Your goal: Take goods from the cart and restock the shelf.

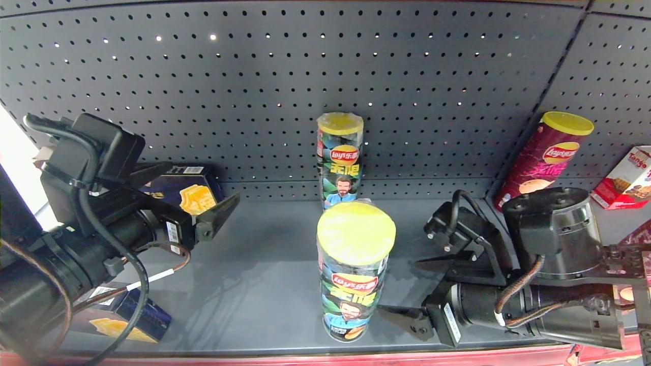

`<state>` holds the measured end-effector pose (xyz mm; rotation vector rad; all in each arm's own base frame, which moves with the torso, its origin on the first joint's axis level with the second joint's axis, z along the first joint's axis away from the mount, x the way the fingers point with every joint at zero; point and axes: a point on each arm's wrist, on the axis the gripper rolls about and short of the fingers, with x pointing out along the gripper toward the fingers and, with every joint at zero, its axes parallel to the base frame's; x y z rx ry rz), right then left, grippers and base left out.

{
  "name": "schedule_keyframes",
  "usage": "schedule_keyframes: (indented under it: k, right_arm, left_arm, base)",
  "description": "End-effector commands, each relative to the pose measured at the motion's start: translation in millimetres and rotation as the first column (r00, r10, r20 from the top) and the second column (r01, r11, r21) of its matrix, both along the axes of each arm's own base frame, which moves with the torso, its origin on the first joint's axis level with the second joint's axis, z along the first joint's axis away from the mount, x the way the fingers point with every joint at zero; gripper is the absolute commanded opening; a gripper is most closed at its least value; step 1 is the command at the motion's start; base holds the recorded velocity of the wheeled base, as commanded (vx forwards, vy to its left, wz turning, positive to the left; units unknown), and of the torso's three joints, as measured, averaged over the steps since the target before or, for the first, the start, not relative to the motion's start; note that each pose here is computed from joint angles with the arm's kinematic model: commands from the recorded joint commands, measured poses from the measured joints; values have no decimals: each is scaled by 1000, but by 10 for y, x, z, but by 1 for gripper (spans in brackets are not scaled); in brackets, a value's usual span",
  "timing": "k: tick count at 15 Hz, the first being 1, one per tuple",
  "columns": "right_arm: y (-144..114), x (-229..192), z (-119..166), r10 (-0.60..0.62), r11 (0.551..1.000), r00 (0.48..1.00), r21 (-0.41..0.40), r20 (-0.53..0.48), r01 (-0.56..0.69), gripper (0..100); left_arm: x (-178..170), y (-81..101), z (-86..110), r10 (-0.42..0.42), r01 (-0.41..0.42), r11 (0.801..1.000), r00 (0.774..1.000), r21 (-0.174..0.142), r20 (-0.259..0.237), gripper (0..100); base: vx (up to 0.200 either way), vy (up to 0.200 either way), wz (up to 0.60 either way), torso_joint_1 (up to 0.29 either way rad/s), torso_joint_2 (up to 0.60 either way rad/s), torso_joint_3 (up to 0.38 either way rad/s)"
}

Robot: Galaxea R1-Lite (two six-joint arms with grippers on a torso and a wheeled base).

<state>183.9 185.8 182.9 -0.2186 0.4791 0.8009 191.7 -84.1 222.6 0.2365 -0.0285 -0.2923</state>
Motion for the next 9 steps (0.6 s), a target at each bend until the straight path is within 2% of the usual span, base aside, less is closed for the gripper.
schedule_keyframes:
  k: [1, 9]
  right_arm:
    - [41, 34, -37, 3, 1000, 1000, -9, -10, -3, 100]
    - [49, 42, -36, 3, 1000, 1000, -4, -5, -3, 100]
  left_arm:
    - [-1, 0, 3, 0, 0, 1000, 1000, -1, 2, 100]
    - [-1, 3, -2, 2, -2, 1000, 1000, -2, 0, 100]
  base:
    - [0, 0, 0, 0, 0, 0]
    - [0, 0, 0, 0, 0, 0]
